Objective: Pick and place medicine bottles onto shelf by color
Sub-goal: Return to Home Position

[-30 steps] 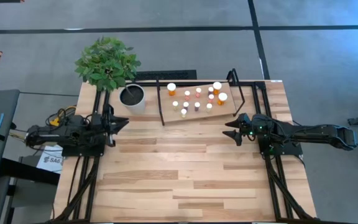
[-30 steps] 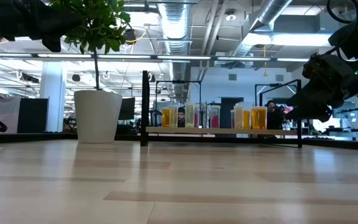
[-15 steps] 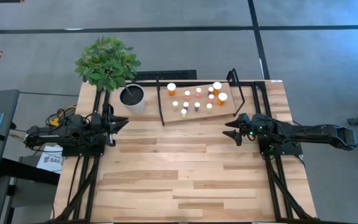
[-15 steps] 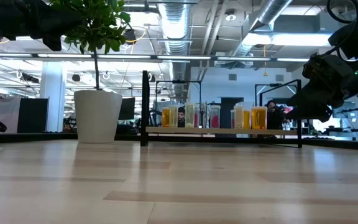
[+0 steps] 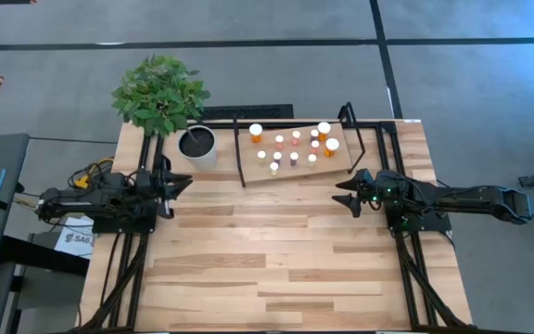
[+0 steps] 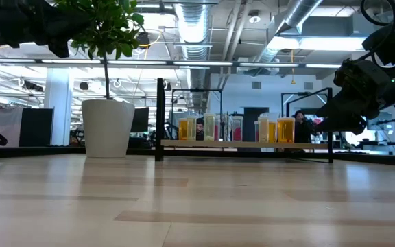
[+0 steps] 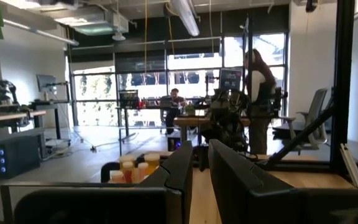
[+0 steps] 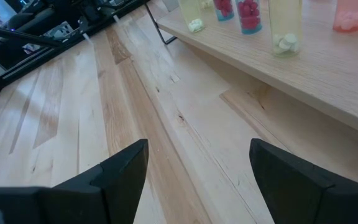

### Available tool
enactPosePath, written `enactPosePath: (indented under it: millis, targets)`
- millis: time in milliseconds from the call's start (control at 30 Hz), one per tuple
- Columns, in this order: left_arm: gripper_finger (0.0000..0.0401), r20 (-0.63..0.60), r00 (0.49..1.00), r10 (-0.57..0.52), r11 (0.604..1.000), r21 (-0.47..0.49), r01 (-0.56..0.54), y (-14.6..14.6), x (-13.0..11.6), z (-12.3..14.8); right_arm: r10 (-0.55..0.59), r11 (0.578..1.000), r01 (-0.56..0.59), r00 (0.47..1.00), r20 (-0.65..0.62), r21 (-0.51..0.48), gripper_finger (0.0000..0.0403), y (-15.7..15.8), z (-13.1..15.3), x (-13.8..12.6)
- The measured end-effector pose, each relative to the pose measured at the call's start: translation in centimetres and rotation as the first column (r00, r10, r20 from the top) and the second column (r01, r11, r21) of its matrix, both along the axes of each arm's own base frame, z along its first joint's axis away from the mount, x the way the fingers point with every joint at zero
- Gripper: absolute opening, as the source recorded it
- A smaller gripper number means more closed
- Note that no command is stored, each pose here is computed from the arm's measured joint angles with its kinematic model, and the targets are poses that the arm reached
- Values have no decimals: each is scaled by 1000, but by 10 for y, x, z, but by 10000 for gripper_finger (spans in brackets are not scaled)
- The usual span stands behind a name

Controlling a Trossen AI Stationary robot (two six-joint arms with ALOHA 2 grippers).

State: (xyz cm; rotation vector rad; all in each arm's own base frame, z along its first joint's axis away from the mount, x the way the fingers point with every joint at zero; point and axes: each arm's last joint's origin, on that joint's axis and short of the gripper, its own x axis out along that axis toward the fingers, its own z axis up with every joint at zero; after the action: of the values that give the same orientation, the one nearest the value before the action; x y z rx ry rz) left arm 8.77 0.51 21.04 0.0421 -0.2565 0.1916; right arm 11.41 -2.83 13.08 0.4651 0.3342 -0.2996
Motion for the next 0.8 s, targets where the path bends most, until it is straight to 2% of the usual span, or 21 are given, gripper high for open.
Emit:
enactPosePath:
  millis: [367,500,633,733,800]
  targets:
    - [43,13,1000,1,1000,1,-1,0,4,-12,0,1000,0,1000,0,0,301,0,0,0]
    - [43,15,1000,-10,999,-40,11,0,5,-18,0,1000,0,1000,0,0,301,0,0,0]
    - [43,4,1000,-9,999,-39,9,0,6,-19,0,1000,0,1000,0,0,301,0,0,0]
    - [43,-59,998,-5,1000,-26,4,0,7,-25,0,1000,0,1000,0,0,301,0,0,0]
    - [43,-118,993,-13,998,-56,6,0,8,-31,0,1000,0,1000,0,0,301,0,0,0]
